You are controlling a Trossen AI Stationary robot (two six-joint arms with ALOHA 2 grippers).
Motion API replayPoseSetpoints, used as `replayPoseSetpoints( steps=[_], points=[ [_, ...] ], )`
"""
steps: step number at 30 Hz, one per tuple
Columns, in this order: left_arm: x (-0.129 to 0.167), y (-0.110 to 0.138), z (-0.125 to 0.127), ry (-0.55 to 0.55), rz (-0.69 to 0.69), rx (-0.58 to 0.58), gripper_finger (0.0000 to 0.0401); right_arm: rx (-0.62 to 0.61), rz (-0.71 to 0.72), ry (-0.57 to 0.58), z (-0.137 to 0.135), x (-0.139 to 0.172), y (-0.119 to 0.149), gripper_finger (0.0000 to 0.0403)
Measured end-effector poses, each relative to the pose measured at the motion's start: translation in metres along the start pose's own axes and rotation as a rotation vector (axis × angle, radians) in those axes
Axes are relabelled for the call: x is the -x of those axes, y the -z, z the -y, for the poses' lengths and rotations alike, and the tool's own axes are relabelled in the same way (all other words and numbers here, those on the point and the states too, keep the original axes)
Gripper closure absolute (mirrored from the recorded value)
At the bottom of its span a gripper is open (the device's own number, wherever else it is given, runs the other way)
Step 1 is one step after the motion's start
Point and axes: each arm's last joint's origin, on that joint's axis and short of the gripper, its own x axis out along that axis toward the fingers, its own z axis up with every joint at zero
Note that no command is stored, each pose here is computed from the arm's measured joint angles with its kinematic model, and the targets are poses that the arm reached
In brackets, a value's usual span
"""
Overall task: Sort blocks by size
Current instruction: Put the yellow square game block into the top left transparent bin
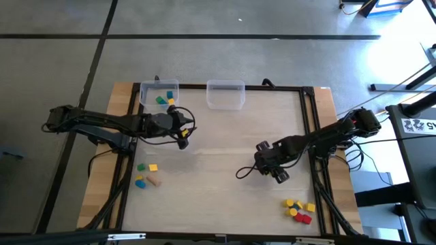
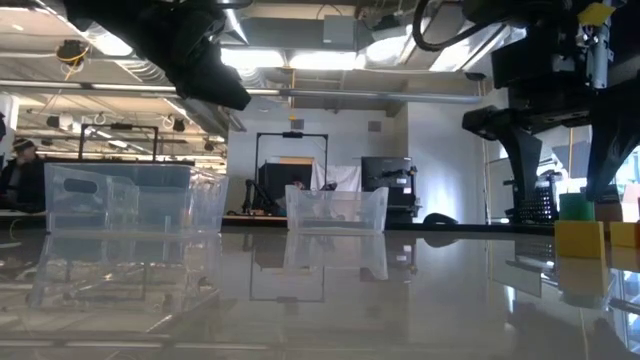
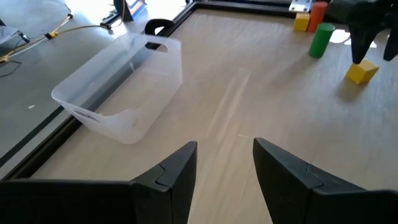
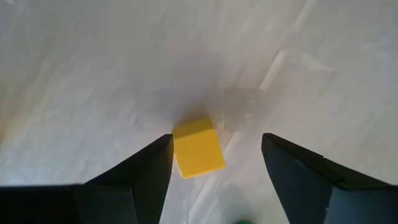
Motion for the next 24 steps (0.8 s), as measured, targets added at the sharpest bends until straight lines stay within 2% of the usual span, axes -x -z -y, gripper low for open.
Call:
replayPoseSetpoints(
  steps=[5, 10, 17, 24],
  points=[
    [0.0, 0.001, 0.0, -0.003, -0.006, -0.009, 0.0246, -0.003, -0.029, -0.016, -0.001, -0.007, -0.001, 0.0153],
    [0.0, 0.001, -0.001, -0.003, -0.011, -0.011, 0.0246, 0.043, -0.072, -0.048, -0.014, -0.018, -0.004, 0.0153],
    [0.0, 0.0, -0.001, -0.003, -0.002, -0.03, 0.0246, 0.111, -0.169, 0.091, -0.024, -0.034, -0.005, 0.0153],
    [0.0, 0.0, -0.001, -0.003, -0.001, -0.028, 0.0246, 0.121, -0.241, 0.078, -0.024, -0.048, -0.004, 0.0159]
  ],
)
